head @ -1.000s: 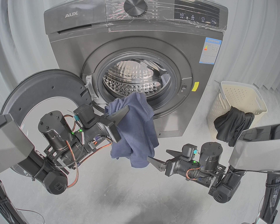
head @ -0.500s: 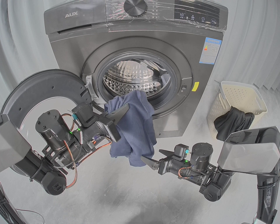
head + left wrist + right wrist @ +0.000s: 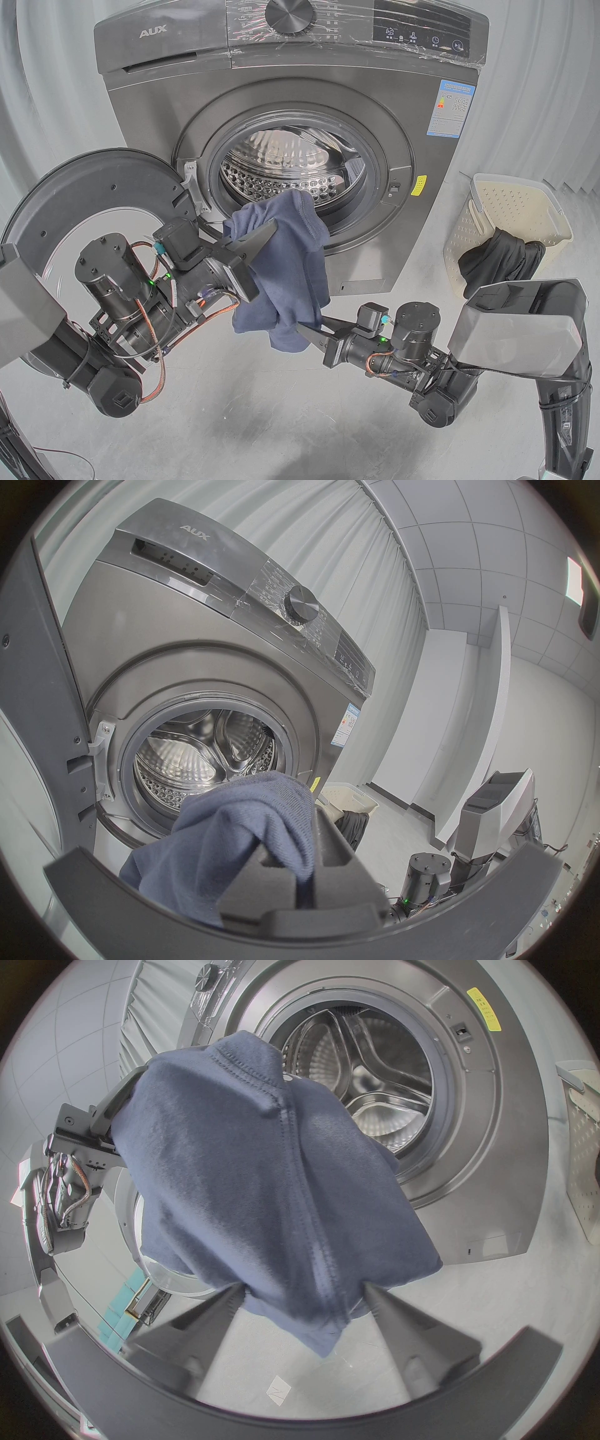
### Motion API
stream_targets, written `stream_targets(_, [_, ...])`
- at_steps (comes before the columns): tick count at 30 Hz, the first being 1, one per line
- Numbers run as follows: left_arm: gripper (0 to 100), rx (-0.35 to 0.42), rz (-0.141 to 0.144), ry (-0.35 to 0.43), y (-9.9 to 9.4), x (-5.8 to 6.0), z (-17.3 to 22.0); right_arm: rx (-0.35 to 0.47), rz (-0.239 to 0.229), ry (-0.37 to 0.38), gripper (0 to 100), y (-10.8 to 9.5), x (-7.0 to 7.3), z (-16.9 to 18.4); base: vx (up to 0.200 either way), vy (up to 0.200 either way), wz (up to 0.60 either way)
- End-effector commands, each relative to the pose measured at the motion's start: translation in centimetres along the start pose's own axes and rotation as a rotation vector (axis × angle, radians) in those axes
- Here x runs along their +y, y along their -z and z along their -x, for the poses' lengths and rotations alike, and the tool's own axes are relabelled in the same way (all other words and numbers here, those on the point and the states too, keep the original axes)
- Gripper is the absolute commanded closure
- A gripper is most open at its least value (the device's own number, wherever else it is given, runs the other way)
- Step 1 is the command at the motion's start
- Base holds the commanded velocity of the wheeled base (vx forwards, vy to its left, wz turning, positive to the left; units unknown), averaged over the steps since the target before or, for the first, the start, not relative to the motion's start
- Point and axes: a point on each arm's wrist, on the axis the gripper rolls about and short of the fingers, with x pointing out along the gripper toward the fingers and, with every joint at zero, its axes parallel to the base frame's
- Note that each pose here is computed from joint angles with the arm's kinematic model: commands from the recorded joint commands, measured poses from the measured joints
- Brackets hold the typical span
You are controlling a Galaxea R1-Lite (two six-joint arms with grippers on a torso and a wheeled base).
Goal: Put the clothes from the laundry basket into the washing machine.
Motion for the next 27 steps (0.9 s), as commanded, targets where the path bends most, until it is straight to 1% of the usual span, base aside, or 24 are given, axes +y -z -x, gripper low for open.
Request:
stream_targets(1, [100,-0.005,-0.001,-0.001,-0.07,0.04,0.00,-0.001,-0.005,-0.016,100,0.08,0.39,-0.23,0.000,0.000,0.00])
stream_targets(4, [100,-0.006,-0.001,-0.002,-0.11,0.08,-0.01,0.000,-0.020,-0.029,100,0.08,0.78,-0.28,0.000,0.000,0.00])
stream_targets(8, [100,-0.009,-0.002,-0.007,-0.15,0.28,-0.04,0.006,-0.023,-0.027,100,0.08,0.82,-0.04,0.000,0.000,0.00])
stream_targets(13, [100,-0.010,-0.002,-0.006,-0.17,0.23,-0.08,0.001,-0.022,-0.011,100,-0.09,0.57,0.13,0.000,0.000,0.00])
stream_targets(15, [100,-0.013,-0.003,-0.006,-0.28,0.25,-0.04,0.016,-0.016,0.000,100,0.26,0.29,0.35,0.000,0.000,0.00])
stream_targets(16, [100,-0.013,-0.002,-0.008,-0.29,0.30,-0.03,0.018,-0.017,0.002,0,0.41,0.16,0.31,0.000,0.000,0.00])
stream_targets(24, [100,-0.013,-0.003,-0.006,-0.28,0.25,-0.04,0.018,-0.010,0.004,0,0.49,-0.02,0.20,0.000,0.000,0.00])
stream_targets(26, [100,-0.015,-0.003,-0.006,-0.33,0.24,-0.03,0.019,0.011,-0.008,0,0.65,0.14,-0.08,0.000,0.000,0.00])
stream_targets(27, [100,-0.015,-0.002,-0.006,-0.33,0.24,-0.03,0.017,0.014,-0.011,0,0.80,0.16,-0.35,0.000,0.000,0.00])
